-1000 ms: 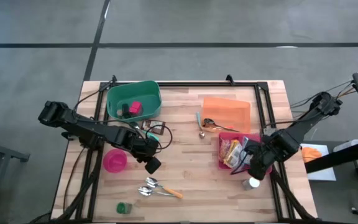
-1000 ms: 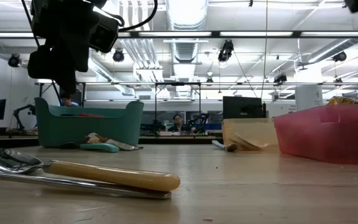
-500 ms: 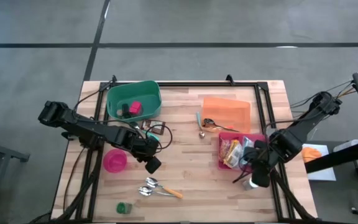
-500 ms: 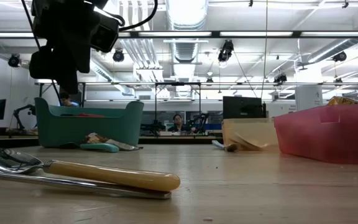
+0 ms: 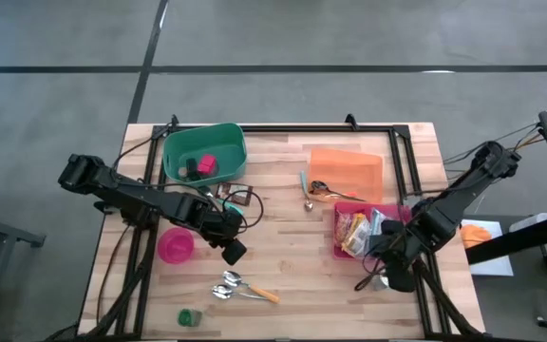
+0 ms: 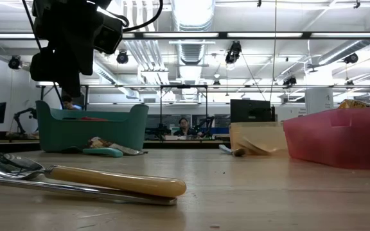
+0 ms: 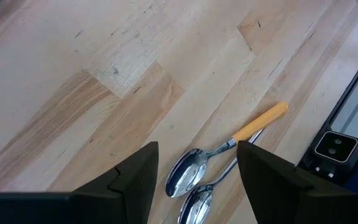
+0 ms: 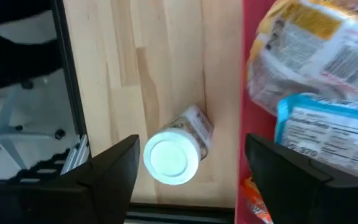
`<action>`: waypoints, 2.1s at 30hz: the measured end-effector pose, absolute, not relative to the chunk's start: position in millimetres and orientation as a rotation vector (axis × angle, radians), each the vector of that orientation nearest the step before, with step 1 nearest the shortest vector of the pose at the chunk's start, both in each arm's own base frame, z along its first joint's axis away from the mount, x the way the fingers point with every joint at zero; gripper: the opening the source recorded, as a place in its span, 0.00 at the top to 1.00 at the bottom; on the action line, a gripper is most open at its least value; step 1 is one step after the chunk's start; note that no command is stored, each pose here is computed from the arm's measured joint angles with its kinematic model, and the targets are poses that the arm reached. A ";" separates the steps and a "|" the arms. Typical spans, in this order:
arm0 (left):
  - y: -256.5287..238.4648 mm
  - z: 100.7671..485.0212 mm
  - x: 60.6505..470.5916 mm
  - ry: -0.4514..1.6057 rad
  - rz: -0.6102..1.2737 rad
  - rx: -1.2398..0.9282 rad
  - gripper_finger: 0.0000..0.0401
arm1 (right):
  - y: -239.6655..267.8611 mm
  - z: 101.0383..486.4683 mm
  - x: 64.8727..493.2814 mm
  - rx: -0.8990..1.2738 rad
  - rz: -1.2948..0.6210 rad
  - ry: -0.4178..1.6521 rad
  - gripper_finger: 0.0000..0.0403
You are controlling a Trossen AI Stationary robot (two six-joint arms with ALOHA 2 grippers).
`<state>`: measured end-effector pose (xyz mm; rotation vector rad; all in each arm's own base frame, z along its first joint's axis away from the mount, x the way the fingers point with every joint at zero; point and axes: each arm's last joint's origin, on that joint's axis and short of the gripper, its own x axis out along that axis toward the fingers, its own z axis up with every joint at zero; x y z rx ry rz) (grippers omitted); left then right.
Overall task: Pick & Place Food Item
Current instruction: Put the white seasoning bottle into the green bin
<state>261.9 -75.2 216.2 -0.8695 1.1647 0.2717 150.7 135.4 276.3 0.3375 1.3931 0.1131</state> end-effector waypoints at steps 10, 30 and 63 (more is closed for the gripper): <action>-74.9 216.4 262.1 1.163 0.272 -0.871 0.45 | 164.9 276.7 168.1 0.236 0.154 1.532 0.27; -73.1 216.3 262.6 1.162 0.275 -0.875 0.45 | 212.6 277.6 144.6 0.129 -0.069 1.483 0.27; -70.0 216.5 263.7 1.153 0.285 -0.883 0.45 | 207.8 227.1 137.4 0.140 -0.130 1.464 0.27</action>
